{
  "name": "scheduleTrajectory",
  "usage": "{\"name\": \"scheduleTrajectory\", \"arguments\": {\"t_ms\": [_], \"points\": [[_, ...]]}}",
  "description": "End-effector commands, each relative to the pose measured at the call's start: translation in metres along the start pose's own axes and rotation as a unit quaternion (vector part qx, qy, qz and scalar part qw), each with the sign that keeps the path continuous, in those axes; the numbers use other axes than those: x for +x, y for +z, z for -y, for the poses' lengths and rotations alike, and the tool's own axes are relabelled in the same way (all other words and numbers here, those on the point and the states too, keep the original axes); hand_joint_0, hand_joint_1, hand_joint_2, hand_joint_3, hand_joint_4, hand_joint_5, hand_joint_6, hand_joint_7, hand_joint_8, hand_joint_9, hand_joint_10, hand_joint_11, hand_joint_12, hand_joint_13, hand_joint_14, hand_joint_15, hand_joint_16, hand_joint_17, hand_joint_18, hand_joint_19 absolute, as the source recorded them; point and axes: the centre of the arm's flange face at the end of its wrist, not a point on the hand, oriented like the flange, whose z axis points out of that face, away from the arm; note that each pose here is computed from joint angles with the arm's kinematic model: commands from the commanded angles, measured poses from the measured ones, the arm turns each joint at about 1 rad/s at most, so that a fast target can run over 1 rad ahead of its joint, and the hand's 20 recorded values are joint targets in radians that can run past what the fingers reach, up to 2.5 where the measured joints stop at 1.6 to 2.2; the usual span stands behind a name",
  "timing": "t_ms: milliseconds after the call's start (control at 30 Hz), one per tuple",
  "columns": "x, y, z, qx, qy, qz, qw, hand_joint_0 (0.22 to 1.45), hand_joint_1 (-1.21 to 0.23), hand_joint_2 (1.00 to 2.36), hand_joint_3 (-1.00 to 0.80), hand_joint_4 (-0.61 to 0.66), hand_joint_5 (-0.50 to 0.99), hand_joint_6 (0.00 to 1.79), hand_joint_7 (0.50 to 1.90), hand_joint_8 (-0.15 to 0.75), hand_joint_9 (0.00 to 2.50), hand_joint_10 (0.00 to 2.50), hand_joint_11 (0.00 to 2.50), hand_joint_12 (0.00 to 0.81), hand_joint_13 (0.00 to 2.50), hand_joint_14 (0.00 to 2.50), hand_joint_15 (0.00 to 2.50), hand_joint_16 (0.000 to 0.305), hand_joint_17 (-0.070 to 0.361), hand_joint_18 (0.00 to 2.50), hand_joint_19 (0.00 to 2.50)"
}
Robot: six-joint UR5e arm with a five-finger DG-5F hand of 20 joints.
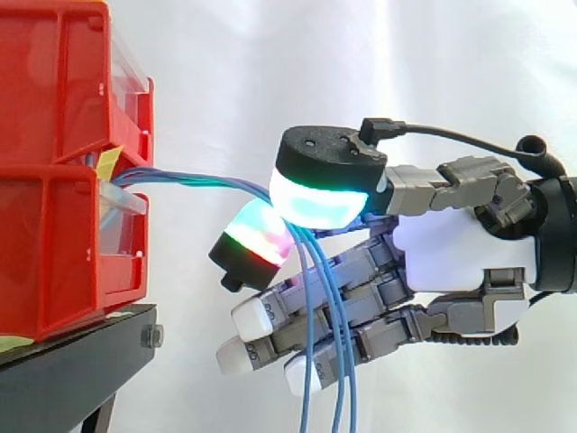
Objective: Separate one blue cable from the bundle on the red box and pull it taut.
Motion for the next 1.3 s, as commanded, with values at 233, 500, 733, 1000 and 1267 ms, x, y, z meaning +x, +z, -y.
{"name": "scheduleTrajectory", "arguments": {"t_ms": [233, 500, 733, 1000, 1267], "points": [[0.0006, 0.0000, 0.0003, 0.000, 0.000, -0.001, 1.0000, 0.81, -0.92, 1.03, -0.10, 0.18, -0.22, 0.88, 1.25, 0.301, 0.53, 0.01, 0.40, 0.362, 0.40, 0.01, 0.19, 0.049, 0.110, 0.54, 0.45], [0.0004, -0.0001, 0.0004, 0.001, 0.000, 0.000, 1.0000, 0.80, -0.97, 1.02, -0.28, 0.20, -0.23, 0.85, 1.18, 0.290, 0.47, 0.01, 0.38, 0.365, 0.39, 0.01, 0.17, 0.049, 0.111, 0.56, 0.40], [0.0003, -0.0001, -0.0009, -0.001, 0.000, 0.000, 1.0000, 0.77, -0.98, 1.00, -0.48, 0.21, -0.23, 0.83, 1.13, 0.291, 0.47, 0.01, 0.37, 0.365, 0.41, 0.00, 0.15, 0.050, 0.112, 0.59, 0.37], [0.0005, -0.0001, -0.0009, -0.001, 0.001, -0.001, 1.0000, 0.57, -0.79, 1.00, -0.50, 0.21, -0.19, 0.79, 1.17, 0.332, 0.62, 0.01, 0.39, 0.372, 0.43, 0.01, 0.19, 0.051, 0.115, 0.57, 0.45], [0.0005, 0.0002, -0.0003, 0.000, 0.001, 0.000, 1.0000, 0.53, -0.70, 1.00, -0.50, 0.21, -0.16, 0.76, 1.22, 0.347, 0.68, 0.01, 0.39, 0.383, 0.44, 0.01, 0.20, 0.053, 0.119, 0.58, 0.47]]}}
